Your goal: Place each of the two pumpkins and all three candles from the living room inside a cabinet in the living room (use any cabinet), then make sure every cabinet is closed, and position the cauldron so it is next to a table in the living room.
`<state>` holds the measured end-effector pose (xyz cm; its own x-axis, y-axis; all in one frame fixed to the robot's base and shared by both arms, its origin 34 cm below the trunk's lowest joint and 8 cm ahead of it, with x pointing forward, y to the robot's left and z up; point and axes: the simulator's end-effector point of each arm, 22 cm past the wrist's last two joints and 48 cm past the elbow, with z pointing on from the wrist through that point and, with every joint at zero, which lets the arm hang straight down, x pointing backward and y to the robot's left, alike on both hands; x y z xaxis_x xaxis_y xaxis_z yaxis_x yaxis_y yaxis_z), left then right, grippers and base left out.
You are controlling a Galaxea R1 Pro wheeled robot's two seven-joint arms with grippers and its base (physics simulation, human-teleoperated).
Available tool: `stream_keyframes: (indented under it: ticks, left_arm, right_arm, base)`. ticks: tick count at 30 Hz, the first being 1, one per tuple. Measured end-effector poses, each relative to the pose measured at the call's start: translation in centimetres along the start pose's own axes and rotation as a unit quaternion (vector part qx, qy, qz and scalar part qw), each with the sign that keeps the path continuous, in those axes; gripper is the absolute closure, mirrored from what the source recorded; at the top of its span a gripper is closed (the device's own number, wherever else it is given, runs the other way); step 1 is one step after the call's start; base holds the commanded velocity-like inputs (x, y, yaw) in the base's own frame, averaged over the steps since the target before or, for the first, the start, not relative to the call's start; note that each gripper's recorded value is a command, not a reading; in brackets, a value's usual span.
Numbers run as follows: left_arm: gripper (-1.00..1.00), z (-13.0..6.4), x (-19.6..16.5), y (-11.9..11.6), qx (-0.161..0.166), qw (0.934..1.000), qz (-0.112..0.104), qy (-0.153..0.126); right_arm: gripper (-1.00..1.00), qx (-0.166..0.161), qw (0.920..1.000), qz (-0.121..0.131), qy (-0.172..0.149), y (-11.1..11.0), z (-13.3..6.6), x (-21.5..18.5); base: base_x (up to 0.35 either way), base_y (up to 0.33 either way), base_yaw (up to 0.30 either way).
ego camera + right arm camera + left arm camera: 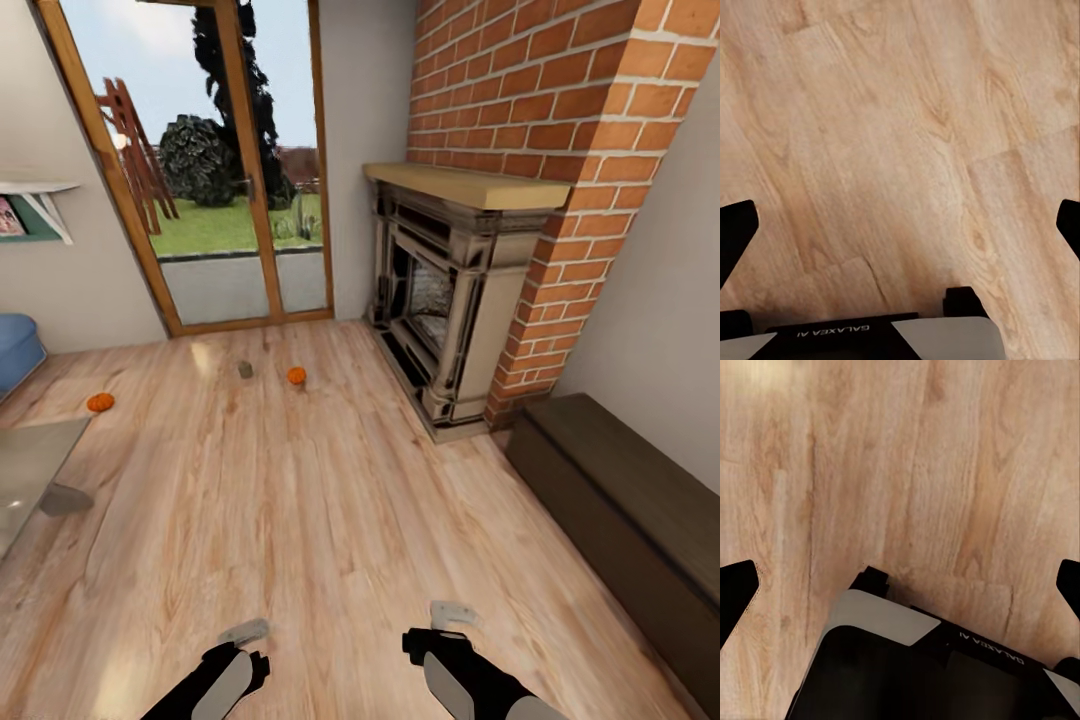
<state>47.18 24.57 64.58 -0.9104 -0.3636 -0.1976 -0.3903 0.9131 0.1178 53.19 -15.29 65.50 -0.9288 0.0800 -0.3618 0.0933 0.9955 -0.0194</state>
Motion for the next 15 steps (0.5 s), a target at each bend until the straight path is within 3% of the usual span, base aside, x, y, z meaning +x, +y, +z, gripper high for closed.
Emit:
stream_keyframes:
  ticks: [15]
  left_arm:
    - [-1.00, 0.01, 0.03, 0.03, 0.000, 1.0000, 0.000, 0.000]
  right_arm:
    - [-1.00, 0.000, 1.0000, 0.000, -0.001, 0.01, 0.00, -0.06]
  base:
    - [0.264, 0.235, 0.291]
